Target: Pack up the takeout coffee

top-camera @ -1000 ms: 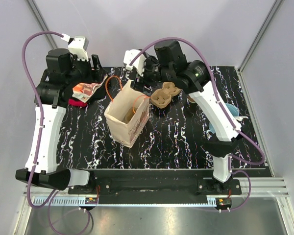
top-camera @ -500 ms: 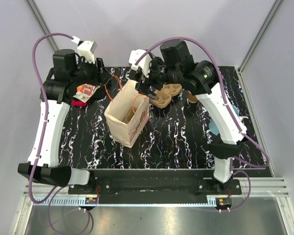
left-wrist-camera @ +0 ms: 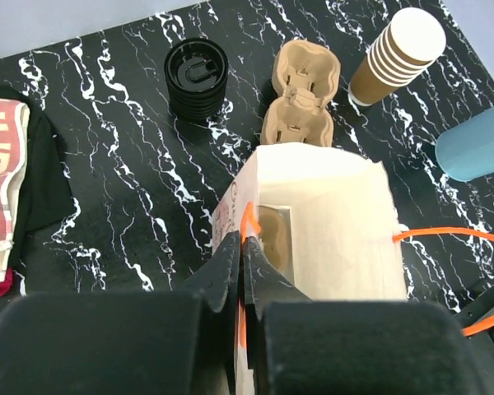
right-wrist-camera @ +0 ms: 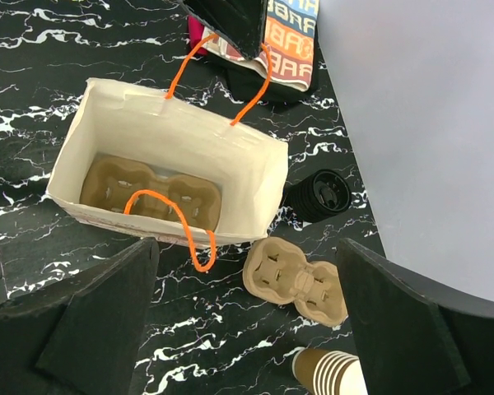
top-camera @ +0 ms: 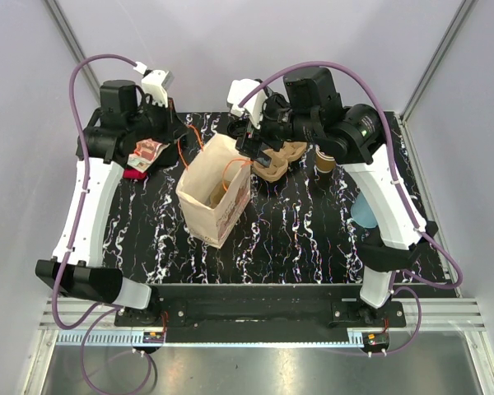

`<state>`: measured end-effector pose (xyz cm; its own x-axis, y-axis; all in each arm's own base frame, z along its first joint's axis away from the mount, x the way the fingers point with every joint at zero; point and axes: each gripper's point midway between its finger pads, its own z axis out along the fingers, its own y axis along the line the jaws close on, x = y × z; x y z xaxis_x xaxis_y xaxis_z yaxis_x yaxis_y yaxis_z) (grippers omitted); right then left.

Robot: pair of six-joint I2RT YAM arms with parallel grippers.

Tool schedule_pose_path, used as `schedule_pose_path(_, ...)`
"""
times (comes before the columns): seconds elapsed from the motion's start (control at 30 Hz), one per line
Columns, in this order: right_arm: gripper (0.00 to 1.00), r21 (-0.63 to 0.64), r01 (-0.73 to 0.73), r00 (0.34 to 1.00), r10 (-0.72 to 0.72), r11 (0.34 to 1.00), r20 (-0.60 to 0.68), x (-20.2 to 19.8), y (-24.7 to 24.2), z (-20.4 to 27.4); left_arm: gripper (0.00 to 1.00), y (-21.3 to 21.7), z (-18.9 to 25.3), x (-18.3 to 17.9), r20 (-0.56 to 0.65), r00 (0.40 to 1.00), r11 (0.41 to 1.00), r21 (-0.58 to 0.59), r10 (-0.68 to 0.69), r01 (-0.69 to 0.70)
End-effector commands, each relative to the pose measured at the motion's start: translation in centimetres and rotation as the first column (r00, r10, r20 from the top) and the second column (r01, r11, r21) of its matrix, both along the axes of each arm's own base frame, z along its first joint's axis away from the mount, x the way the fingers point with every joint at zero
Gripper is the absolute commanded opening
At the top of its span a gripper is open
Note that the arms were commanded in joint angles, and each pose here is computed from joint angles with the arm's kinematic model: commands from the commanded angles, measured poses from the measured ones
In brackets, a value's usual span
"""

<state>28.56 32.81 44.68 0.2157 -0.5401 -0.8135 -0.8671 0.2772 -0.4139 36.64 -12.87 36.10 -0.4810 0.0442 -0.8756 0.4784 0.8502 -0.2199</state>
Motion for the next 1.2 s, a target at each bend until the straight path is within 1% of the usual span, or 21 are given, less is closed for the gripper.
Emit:
schedule_pose_path(0.0, 0.94, 0.034, 0.030, 0.999, -0.031, 0.999, 0.032, -0.6, -1.0, 1.8, 0.00, -0.3, 6.1, -0.8, 0.161, 0.987, 0.999, -0.030, -0.020, 0.025)
schedule_pose_path(0.07, 0.94, 0.034, 0.029, 0.999, -0.030, 0.999, 0.029, -0.5, -0.9, 1.7, 0.00, -0.3, 7.0, -1.1, 0.182, 0.983, 0.999, -0.035, -0.018, 0.025)
schedule_pose_path(0.23, 0.94, 0.033, 0.036, 0.999, -0.037, 0.999, 0.032, -0.2, -0.8, 1.7, 0.00, -1.3, 7.4, -1.7, 0.170, 0.985, 0.997, -0.057, -0.041, 0.052)
schedule_pose_path(0.3, 0.94, 0.037, 0.038, 0.999, -0.039, 0.999, 0.035, -0.2, -0.7, 1.8, 0.00, -1.6, 9.0, -2.2, 0.203, 0.978, 0.996, -0.063, -0.050, 0.064)
schedule_pose_path(0.4, 0.94, 0.045, 0.050, 0.998, -0.052, 0.998, 0.047, -0.1, -1.0, 2.3, 0.00, -2.2, 10.4, -3.0, 0.217, 0.974, 0.994, -0.074, -0.067, 0.085)
schedule_pose_path(0.53, 0.94, 0.051, 0.063, 0.996, -0.066, 0.997, 0.061, 0.1, -1.3, 2.7, 0.00, -2.1, 13.4, -4.4, 0.287, 0.955, 0.992, -0.085, -0.067, 0.095)
schedule_pose_path(0.7, 0.94, 0.052, 0.070, 0.995, -0.074, 0.996, 0.065, 0.2, -1.3, 2.8, 0.00, -1.9, 14.7, -5.2, 0.318, 0.946, 0.991, -0.092, -0.060, 0.094)
schedule_pose_path(0.8, 0.94, 0.049, 0.070, 0.996, -0.073, 0.996, 0.061, 0.2, -1.2, 2.6, 0.00, -1.6, 13.2, -4.5, 0.294, 0.955, 0.995, -0.071, -0.045, 0.069)
schedule_pose_path(0.83, 0.94, 0.050, 0.072, 0.995, -0.076, 0.996, 0.062, 0.3, -1.3, 2.6, 0.00, -1.1, 12.4, -3.8, 0.283, 0.959, 0.998, -0.053, -0.019, 0.036)
schedule_pose_path(0.87, 0.95, 0.050, 0.072, 0.995, -0.075, 0.996, 0.060, 0.3, -1.2, 2.6, 0.00, -0.9, 9.7, -2.9, 0.233, 0.973, 1.000, -0.021, -0.013, 0.018)
schedule_pose_path(0.93, 0.94, 0.046, 0.070, 0.996, -0.073, 0.996, 0.055, 0.2, -1.3, 2.4, 0.00, -0.3, 7.3, -1.8, 0.205, 0.978, 1.000, 0.011, 0.020, -0.023)
schedule_pose_path(0.97, 0.95, 0.046, 0.069, 0.996, -0.071, 0.997, 0.055, 0.1, -1.3, 2.4, 0.01, -0.3, 4.5, -1.4, 0.149, 0.989, 0.999, 0.031, 0.018, -0.023)
schedule_pose_path(1.0, 0.94, 0.043, 0.071, 0.996, -0.073, 0.997, 0.051, 0.2, -1.3, 2.3, 0.06, -0.4, 3.8, -1.2, 0.137, 0.990, 0.999, 0.034, 0.014, -0.019)
schedule_pose_path(1.03, 0.94, 0.042, 0.071, 0.996, -0.073, 0.997, 0.052, 0.2, -1.3, 2.3, 0.17, -0.7, 3.2, -1.3, 0.119, 0.993, 1.000, 0.029, -0.005, 0.001)
schedule_pose_path(1.07, 0.94, 0.040, 0.074, 0.996, -0.076, 0.996, 0.055, 0.3, -1.4, 2.3, 0.38, -0.9, 2.8, -1.3, 0.110, 0.994, 1.000, 0.026, -0.014, 0.011)
schedule_pose_path(1.1, 0.94, 0.039, 0.074, 0.996, -0.076, 0.996, 0.054, 0.2, -1.4, 2.3, 0.49, -1.0, 2.7, -1.3, 0.106, 0.994, 1.000, 0.026, -0.019, 0.016)
schedule_pose_path(1.13, 0.94, 0.043, 0.074, 0.995, -0.077, 0.996, 0.057, 0.2, -1.4, 2.4, 0.57, -1.0, 3.0, -1.3, 0.113, 0.993, 1.000, 0.025, -0.019, 0.016)
schedule_pose_path(1.17, 0.94, 0.044, 0.074, 0.995, -0.077, 0.996, 0.058, 0.1, -1.5, 2.5, 0.63, -0.9, 3.1, -1.4, 0.116, 0.993, 1.000, 0.025, -0.016, 0.013)
